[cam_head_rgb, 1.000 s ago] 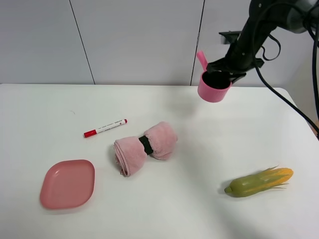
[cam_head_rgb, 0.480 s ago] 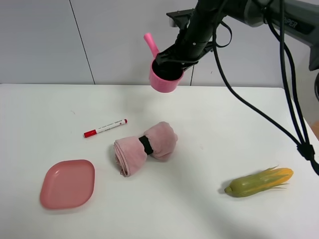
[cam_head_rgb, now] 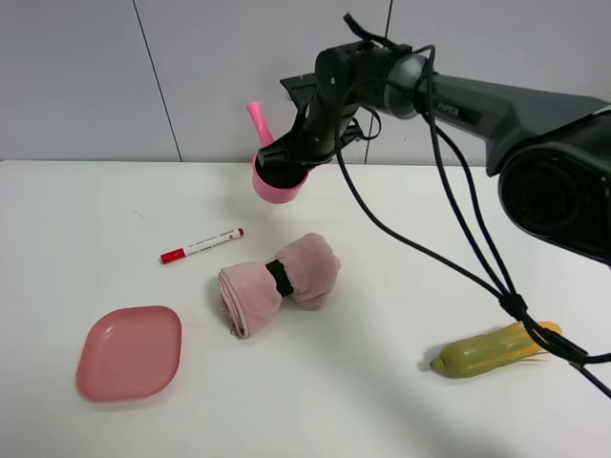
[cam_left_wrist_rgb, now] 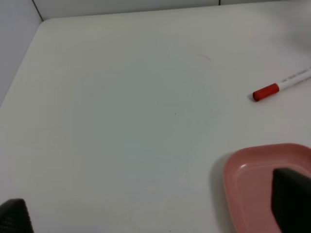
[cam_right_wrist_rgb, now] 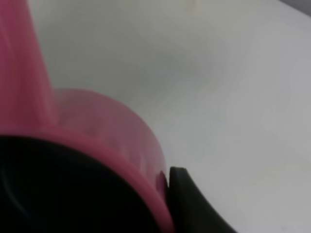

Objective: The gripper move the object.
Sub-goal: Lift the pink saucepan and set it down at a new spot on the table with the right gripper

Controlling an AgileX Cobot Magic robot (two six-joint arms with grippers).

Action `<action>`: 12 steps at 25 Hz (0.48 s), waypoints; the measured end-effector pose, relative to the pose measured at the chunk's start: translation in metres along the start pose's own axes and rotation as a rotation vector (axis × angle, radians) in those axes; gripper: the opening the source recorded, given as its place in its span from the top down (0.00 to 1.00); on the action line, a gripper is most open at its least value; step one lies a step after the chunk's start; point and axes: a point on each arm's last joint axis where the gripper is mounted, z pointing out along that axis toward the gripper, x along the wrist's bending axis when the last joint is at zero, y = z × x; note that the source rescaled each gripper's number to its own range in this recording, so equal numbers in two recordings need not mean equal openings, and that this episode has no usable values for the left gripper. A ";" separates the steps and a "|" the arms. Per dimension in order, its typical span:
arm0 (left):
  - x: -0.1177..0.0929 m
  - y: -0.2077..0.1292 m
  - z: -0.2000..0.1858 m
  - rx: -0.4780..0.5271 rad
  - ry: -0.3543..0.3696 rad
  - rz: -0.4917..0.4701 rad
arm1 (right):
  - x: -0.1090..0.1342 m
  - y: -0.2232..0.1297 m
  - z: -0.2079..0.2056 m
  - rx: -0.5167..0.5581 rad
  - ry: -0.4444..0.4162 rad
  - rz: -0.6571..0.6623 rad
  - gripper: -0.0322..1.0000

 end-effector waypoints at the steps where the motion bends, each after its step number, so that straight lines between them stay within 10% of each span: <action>1: 0.000 0.000 0.000 0.000 0.000 0.000 | -0.001 -0.001 0.007 0.007 -0.006 -0.003 0.97; 12: 0.000 0.000 0.000 0.000 0.001 -0.005 | -0.002 -0.012 0.054 0.030 -0.026 0.001 0.97</action>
